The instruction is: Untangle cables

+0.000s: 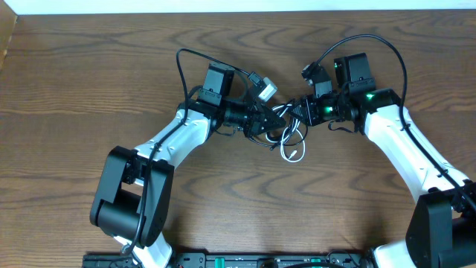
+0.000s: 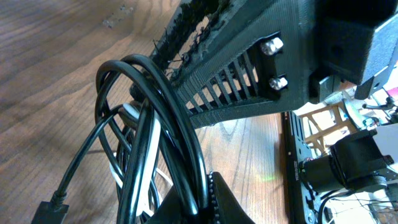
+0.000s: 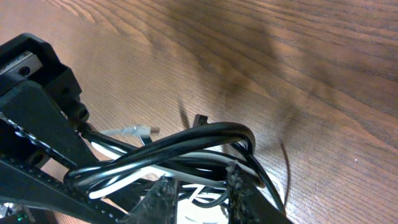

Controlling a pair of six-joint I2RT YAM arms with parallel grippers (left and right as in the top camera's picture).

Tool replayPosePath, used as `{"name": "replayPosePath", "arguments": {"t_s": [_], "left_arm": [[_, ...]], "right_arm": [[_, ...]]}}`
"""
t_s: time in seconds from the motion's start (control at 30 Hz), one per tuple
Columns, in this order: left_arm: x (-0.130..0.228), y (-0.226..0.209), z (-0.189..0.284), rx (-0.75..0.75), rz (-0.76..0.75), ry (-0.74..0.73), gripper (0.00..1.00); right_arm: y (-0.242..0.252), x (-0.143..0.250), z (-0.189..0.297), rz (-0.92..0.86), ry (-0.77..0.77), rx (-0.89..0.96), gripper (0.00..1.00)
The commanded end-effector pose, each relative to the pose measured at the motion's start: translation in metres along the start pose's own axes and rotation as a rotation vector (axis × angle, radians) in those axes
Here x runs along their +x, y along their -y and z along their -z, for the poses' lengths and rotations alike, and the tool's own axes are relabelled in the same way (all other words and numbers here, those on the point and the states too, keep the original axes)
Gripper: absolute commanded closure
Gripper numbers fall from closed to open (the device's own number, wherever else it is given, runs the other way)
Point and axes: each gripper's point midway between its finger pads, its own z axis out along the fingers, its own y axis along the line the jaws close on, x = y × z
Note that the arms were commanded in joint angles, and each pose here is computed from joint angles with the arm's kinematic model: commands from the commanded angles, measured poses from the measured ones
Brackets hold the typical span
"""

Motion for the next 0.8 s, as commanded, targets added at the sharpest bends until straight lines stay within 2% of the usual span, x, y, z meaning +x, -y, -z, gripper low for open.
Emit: {"name": "replayPosePath", "arguments": {"t_s": [0.0,0.07,0.2,0.27,0.33,0.47,0.53,0.77], "left_arm": [[-0.005,0.006,-0.001,0.027,-0.042,0.009,0.92],[-0.006,0.005,-0.001,0.027,-0.048,0.012,0.92],[-0.01,0.006,-0.001,0.027,-0.047,0.024,0.92],[-0.011,0.006,-0.001,0.03,-0.042,0.029,0.92],[-0.013,0.008,-0.001,0.042,-0.048,0.034,0.92],[-0.015,0.008,-0.001,0.042,-0.046,0.041,0.92],[-0.017,0.009,-0.001,0.048,-0.041,0.046,0.92],[-0.02,0.013,0.0,0.071,-0.047,0.055,0.92]], "right_arm": [[-0.006,-0.002,0.0,0.01,-0.001,-0.023,0.82],[-0.006,-0.002,0.0,0.01,-0.002,-0.022,0.76],[-0.002,0.001,-0.001,0.007,-0.006,-0.007,0.75],[-0.001,0.001,-0.002,0.006,-0.007,-0.002,0.75],[-0.001,0.001,-0.002,0.006,-0.007,0.0,0.79],[0.002,0.002,-0.002,0.005,-0.008,0.018,0.79],[0.004,0.003,-0.002,0.004,-0.009,0.025,0.84],[0.005,0.001,-0.003,0.008,-0.003,0.026,0.8]]}}
